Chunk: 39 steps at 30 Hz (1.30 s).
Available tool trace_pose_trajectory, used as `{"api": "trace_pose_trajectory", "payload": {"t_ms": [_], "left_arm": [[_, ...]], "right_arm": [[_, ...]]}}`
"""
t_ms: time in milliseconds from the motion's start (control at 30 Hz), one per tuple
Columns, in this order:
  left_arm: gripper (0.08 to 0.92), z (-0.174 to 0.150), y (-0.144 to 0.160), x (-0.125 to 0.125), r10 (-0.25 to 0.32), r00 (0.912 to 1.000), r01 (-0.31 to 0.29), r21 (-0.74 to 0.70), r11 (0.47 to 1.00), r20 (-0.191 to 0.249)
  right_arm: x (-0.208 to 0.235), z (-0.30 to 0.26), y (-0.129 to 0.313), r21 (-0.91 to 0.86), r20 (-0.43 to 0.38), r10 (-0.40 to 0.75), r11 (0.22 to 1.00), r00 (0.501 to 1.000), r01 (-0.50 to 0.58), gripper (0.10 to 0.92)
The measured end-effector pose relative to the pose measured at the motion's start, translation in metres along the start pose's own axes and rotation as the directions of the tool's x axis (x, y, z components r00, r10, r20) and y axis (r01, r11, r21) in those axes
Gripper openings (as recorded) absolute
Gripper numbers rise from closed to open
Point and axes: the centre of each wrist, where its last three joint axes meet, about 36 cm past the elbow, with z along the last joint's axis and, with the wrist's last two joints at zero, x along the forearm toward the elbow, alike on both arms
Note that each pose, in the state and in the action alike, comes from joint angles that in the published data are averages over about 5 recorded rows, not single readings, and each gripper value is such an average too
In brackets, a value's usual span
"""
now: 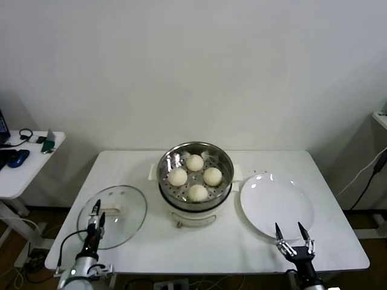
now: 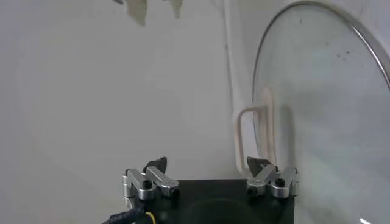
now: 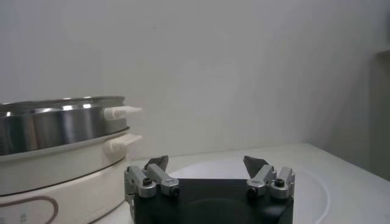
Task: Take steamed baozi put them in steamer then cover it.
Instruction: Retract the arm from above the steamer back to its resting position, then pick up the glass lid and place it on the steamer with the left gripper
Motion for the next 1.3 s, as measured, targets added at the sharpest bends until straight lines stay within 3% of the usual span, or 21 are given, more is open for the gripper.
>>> {"api": "trace_pose_trajectory", "payload": {"t_ms": [500,933,1300], "left_arm": [[0.803,-0.009,-0.009,-0.027,0.018,0.9998,-0.018,0.015,1.000,0.010],[0.446,-0.006,-0.021,-0.030,0.047,0.9984,-0.046,0.020,0.999,-0.031],[0.149,-0.009,-0.020,-0.028,0.048,0.9984,-0.047,0.037,0.998,-0.031]], "right_arm": [[0.004,0.002,0.006,-0.001,0.011,0.013,1.000,1.000,-0.013,0.823],[0.002,0.002,0.013,-0.001,0.024,0.011,1.000,1.000,-0.011,0.823],[0.000,0.000,0.013,0.004,0.032,0.012,1.000,0.999,-0.012,0.823]]}}
